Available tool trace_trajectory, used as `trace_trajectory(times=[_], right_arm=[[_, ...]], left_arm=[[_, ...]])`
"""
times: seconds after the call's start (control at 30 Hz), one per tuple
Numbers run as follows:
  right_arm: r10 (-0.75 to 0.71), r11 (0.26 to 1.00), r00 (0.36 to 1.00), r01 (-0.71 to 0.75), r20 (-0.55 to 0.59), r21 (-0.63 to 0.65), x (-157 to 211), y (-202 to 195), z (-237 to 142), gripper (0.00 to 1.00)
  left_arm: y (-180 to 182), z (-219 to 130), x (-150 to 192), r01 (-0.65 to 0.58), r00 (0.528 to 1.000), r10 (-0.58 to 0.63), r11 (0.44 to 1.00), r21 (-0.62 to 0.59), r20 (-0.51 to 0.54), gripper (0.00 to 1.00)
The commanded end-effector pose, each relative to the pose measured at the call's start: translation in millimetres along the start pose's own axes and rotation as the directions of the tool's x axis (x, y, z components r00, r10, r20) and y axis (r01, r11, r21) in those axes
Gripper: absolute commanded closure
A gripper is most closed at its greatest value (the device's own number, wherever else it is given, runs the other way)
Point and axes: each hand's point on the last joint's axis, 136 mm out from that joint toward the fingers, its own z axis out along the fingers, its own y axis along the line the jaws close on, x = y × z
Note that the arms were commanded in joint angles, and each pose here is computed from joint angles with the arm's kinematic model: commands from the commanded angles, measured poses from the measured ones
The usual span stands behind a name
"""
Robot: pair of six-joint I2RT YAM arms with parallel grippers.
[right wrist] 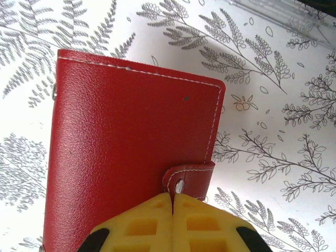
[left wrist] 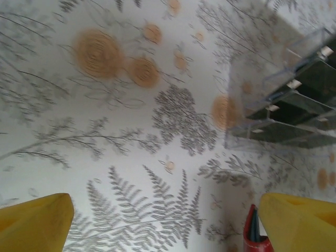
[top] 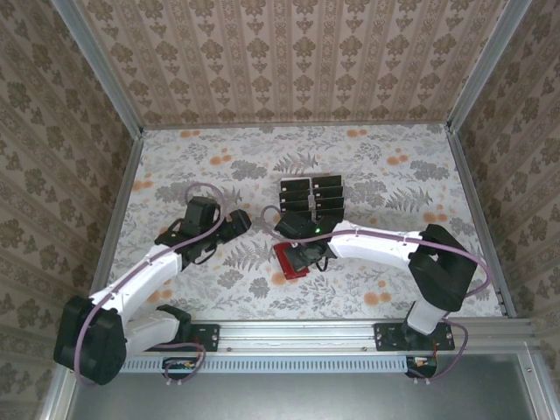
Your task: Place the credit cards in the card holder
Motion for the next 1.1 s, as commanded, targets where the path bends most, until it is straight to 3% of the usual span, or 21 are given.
trace_trajectory(times=[0.0,0.37,0.83,0.97,1.07], right_arm=[[0.080,0.996,0.996,-0.079,0.029,-0.047,-6.0,6.3,-7.9,1.00],[0.120,0.992,0.992,-0.118,0.042,-0.053,-11.3,6.8,-11.4,1.00],[0.130,0.989,0.987,-0.123,0.090,-0.081,-24.4,10.9,-19.5,1.00],[0.133,0.989,0.987,-0.125,0.093,-0.085,-25.4,10.8,-20.7,1.00],[0.137,0.988,0.986,-0.129,0.096,-0.086,-26.0,11.0,-21.4,1.00]], left_arm=[[-14.0,4.3,5.3,0.032,0.999,-0.033,0.997,0.067,0.011,0.00],[-40.3,12.7,20.5,0.071,0.996,-0.080,0.980,0.188,0.042,0.04],[-61.9,35.4,42.7,0.081,0.997,-0.082,0.966,0.245,-0.007,0.12],[-65.9,40.2,50.9,0.078,0.997,-0.076,0.965,0.249,-0.020,0.16],[-68.3,43.1,56.4,0.077,0.997,-0.074,0.963,0.257,-0.024,0.27]])
